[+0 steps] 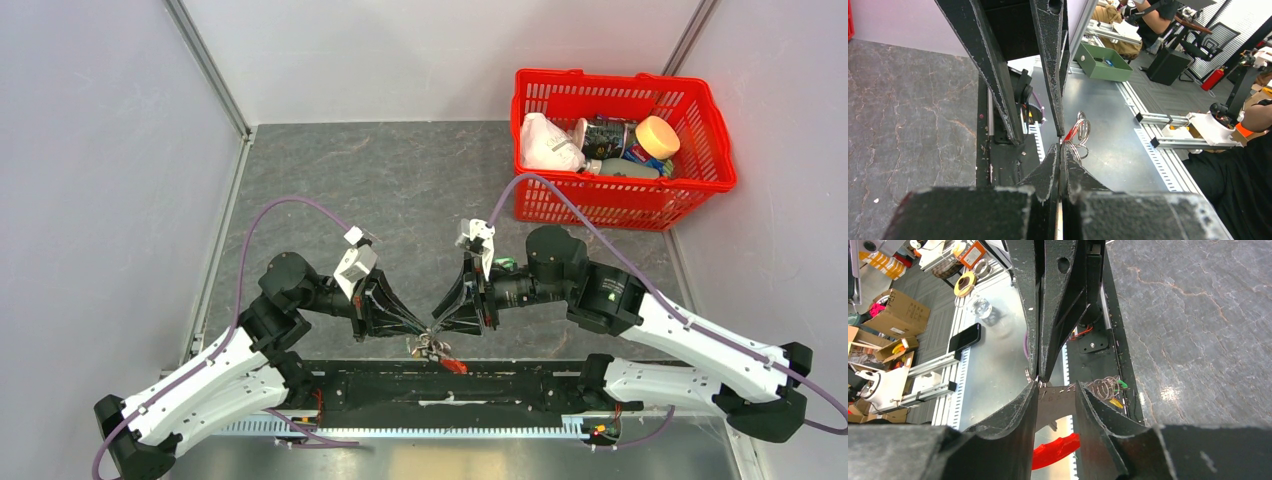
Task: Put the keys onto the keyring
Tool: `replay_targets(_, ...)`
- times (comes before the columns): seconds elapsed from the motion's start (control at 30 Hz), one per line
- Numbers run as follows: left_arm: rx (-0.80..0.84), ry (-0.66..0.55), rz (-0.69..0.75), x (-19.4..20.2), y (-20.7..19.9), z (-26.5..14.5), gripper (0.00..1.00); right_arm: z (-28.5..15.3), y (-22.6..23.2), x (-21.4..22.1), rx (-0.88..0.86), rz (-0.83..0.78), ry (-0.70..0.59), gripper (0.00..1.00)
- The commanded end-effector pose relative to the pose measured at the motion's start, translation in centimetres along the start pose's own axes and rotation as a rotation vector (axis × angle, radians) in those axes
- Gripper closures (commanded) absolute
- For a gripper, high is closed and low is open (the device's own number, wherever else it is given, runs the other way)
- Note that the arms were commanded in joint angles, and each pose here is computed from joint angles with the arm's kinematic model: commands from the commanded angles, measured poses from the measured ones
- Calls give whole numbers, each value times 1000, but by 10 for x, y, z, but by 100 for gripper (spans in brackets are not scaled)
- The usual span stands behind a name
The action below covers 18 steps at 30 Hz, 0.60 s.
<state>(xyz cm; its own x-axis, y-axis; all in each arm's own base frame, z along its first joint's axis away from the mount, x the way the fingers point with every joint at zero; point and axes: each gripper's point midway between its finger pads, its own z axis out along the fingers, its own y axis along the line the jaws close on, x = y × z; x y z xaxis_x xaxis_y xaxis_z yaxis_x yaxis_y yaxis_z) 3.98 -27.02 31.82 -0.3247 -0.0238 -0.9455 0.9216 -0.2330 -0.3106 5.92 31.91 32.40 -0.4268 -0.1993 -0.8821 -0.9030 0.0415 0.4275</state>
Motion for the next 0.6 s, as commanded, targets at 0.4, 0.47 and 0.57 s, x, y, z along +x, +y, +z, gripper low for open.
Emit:
replay_targets(0.4,-36,-31,28,-11,4,1,98,1,18,-18,-80,-29,-33,62)
replay_targets(0.47,-38,-30,25,-11,4,1,98,0,18,-19,-79,-33,-38,62)
replay_targets(0.57,-40,-30,25,-11,5,1,98,-1,18,-20,-76,-34,-43,62)
